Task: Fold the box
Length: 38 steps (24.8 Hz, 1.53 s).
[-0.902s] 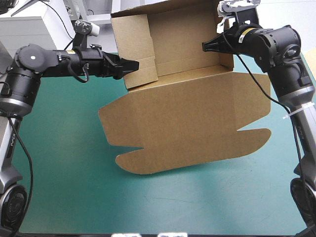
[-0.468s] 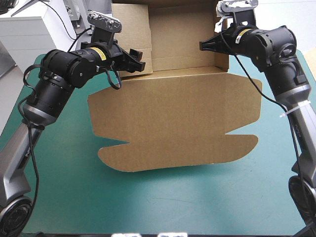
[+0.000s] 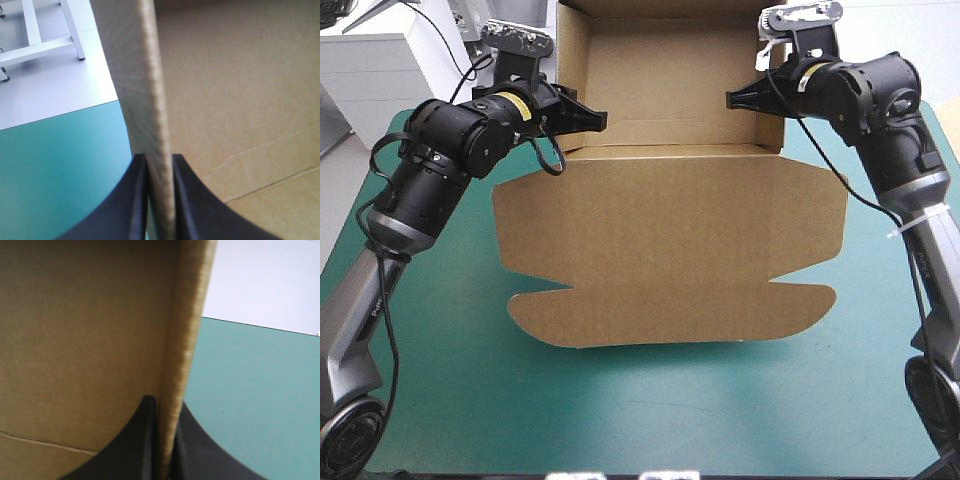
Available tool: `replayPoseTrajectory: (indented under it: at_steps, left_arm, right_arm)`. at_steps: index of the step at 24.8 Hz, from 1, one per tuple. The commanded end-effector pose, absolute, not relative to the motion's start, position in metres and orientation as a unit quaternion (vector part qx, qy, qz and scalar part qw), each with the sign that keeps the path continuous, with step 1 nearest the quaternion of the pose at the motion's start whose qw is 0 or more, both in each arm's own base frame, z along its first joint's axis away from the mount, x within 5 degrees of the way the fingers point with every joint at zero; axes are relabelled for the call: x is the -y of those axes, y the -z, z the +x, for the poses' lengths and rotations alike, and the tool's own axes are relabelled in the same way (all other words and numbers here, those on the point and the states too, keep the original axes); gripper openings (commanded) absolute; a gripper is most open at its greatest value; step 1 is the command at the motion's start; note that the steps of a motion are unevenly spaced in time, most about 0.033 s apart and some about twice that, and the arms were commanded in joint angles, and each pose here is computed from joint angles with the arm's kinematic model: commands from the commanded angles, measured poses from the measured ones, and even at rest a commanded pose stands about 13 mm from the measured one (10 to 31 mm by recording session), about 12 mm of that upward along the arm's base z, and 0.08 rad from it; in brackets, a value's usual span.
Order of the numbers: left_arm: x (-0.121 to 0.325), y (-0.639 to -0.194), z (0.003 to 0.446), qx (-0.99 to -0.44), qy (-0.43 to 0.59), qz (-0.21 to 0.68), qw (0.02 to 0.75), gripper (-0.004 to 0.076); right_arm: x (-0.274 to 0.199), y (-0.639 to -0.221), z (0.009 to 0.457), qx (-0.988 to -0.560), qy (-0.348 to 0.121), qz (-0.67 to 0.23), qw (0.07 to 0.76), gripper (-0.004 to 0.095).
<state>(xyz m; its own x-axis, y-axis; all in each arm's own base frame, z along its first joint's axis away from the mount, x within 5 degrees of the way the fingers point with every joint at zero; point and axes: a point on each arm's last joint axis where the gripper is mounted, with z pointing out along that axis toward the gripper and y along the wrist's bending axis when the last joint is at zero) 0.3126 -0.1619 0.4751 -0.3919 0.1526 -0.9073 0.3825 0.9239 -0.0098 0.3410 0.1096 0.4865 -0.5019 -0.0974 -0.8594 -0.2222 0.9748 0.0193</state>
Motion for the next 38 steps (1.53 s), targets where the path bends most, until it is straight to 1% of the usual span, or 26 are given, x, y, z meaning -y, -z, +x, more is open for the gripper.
replayPoseTrajectory:
  at_steps: [1,4,7,12,17,18,19,22,23,26,28,32,34,35,36,37,38]
  left_arm:
    - [0.163,-0.509,0.293,-0.776,0.161,0.165,0.587,-0.0003]
    - [0.165,-0.505,0.296,-0.783,0.158,0.166,0.578,-0.0003]
    - [0.17,-0.489,0.305,-0.806,0.145,0.174,0.546,-0.0003]
    - [0.182,-0.452,0.327,-0.85,0.12,0.188,0.478,-0.0003]
    - [0.195,-0.407,0.351,-0.886,0.09,0.204,0.406,-0.0003]
    - [0.199,-0.393,0.358,-0.896,0.083,0.206,0.385,-0.0003]
    - [0.201,-0.386,0.362,-0.9,0.08,0.208,0.374,-0.0003]
    - [0.206,-0.364,0.371,-0.913,0.068,0.215,0.34,-0.0003]
    - [0.208,-0.351,0.374,-0.92,0.059,0.223,0.317,-0.0003]
    - [0.212,-0.326,0.383,-0.932,0.043,0.232,0.277,-0.0003]
    - [0.213,-0.319,0.385,-0.935,0.04,0.232,0.266,-0.0003]
    - [0.214,-0.314,0.387,-0.936,0.038,0.234,0.26,0.0001]
    - [0.212,-0.313,0.387,-0.936,0.036,0.238,0.258,0.0035]
    - [0.21,-0.313,0.387,-0.937,0.037,0.237,0.252,0.0095]
    - [0.205,-0.313,0.388,-0.941,0.033,0.232,0.244,0.02]
    - [0.203,-0.313,0.388,-0.943,0.031,0.23,0.24,0.0262]
    - [0.197,-0.313,0.389,-0.946,0.028,0.225,0.233,0.0347]
  right_arm:
    - [-0.109,-0.515,0.324,-0.826,-0.077,-0.116,0.546,-0.0015]
    - [-0.109,-0.505,0.326,-0.845,-0.064,-0.127,0.516,-0.0015]
    - [-0.112,-0.489,0.334,-0.867,-0.049,-0.142,0.475,-0.0015]
    - [-0.118,-0.461,0.353,-0.896,-0.036,-0.153,0.415,-0.0016]
    - [-0.127,-0.422,0.376,-0.924,-0.024,-0.162,0.346,-0.0016]
    - [-0.131,-0.406,0.384,-0.934,-0.026,-0.166,0.316,-0.0016]
    - [-0.133,-0.397,0.388,-0.938,-0.03,-0.172,0.3,-0.0016]
    - [-0.141,-0.377,0.398,-0.944,-0.051,-0.176,0.273,-0.0016]
    - [-0.146,-0.366,0.404,-0.947,-0.064,-0.178,0.26,-0.0016]
    - [-0.151,-0.343,0.414,-0.954,-0.065,-0.178,0.233,-0.0016]
    - [-0.152,-0.336,0.418,-0.956,-0.064,-0.179,0.225,-0.0015]
    - [-0.152,-0.334,0.419,-0.952,-0.059,-0.198,0.224,-0.0001]
    - [-0.151,-0.334,0.419,-0.953,-0.059,-0.198,0.224,0.0075]
    - [-0.151,-0.334,0.419,-0.953,-0.059,-0.198,0.224,0.0155]
    - [-0.152,-0.334,0.419,-0.952,-0.061,-0.197,0.224,0.0307]
    - [-0.152,-0.335,0.418,-0.952,-0.062,-0.197,0.225,0.0397]
    - [-0.152,-0.336,0.418,-0.952,-0.066,-0.197,0.225,0.0516]
